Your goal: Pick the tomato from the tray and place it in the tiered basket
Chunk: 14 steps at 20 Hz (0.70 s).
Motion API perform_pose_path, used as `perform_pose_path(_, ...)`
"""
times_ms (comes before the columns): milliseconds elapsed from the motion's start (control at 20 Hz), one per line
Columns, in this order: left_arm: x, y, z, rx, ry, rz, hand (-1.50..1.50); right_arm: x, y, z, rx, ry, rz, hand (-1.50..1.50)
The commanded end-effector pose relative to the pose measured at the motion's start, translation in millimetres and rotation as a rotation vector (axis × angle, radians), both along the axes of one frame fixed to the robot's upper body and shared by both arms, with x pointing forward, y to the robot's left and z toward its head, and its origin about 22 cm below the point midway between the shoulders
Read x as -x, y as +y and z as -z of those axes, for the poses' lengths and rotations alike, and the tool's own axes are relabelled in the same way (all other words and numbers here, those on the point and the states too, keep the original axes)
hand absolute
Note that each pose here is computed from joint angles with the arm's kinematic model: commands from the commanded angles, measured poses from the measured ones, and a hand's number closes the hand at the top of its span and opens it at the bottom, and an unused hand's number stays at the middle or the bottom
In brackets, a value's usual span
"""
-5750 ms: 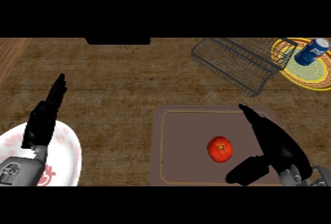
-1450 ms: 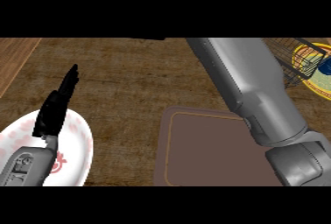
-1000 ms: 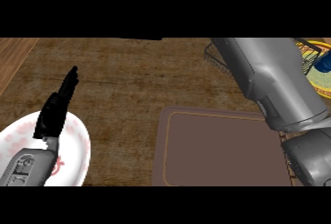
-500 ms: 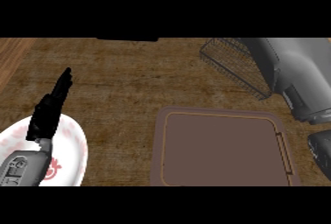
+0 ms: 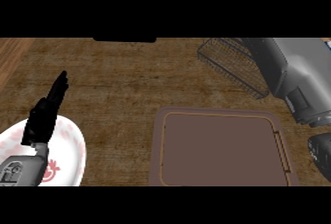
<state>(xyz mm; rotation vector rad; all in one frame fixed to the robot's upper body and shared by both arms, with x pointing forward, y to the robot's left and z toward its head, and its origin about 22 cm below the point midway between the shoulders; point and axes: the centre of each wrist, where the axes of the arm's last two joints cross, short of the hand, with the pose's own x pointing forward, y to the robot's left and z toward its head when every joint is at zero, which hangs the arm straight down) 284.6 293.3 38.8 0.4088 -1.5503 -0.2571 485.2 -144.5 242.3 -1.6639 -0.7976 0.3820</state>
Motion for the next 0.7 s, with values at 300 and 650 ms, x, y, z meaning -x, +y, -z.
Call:
perform_pose_path(300,9.2,-8.6,4.3,0.001,-0.005,-0.020,0.00,0.9,-30.7,38.1,-0.379,-0.025,0.103,-1.50)
perform_pose_path(650,-3.5,-14.3,-3.0,-0.004,-0.010,-0.022,0.00,7.8,-14.0,56.8,-0.383,-0.272,0.037,-1.50)
